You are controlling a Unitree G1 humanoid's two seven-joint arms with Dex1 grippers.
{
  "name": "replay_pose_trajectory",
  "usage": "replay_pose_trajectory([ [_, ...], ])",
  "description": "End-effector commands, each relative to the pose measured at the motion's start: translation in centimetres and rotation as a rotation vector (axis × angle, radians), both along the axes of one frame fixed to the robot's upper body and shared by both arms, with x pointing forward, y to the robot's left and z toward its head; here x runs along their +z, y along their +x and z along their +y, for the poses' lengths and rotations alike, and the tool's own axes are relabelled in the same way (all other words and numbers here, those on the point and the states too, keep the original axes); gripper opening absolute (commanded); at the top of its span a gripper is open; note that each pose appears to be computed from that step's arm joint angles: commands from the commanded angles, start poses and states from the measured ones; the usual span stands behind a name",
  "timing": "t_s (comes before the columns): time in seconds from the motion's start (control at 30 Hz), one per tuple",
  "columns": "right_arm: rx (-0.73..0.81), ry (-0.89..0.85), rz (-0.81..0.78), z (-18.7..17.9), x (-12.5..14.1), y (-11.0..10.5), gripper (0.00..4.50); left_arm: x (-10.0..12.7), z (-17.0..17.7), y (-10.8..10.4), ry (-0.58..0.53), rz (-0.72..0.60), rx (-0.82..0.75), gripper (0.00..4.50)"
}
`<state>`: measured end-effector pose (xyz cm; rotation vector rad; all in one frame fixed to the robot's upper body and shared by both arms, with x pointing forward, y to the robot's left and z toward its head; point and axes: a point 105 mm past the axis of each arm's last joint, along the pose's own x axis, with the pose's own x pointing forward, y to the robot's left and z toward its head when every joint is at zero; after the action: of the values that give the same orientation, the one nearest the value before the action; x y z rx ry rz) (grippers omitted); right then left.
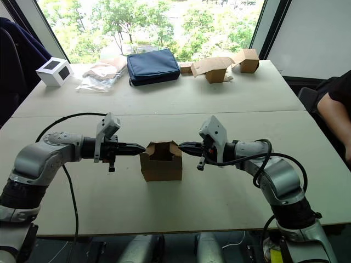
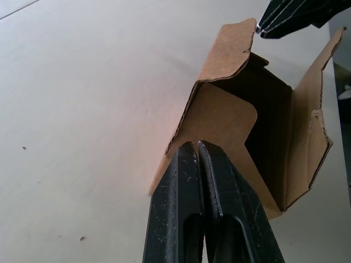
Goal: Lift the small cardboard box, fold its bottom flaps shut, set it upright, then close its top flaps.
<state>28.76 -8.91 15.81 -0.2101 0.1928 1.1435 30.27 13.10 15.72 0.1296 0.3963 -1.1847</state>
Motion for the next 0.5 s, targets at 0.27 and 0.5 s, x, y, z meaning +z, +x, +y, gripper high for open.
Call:
replay_pose_trajectory([
  [0.27, 0.049, 0.002, -0.048, 1.6, 0.2, 0.5, 0.0, 1.2, -0.9, 0.8, 0.036, -0.086, -0.061, 0.08],
  [0.5, 0.078, -0.012, -0.046, 2.2, -0.5, 0.5, 0.0, -0.2, -1.6, 0.8, 0.077, -0.088, -0.101, 0.08],
])
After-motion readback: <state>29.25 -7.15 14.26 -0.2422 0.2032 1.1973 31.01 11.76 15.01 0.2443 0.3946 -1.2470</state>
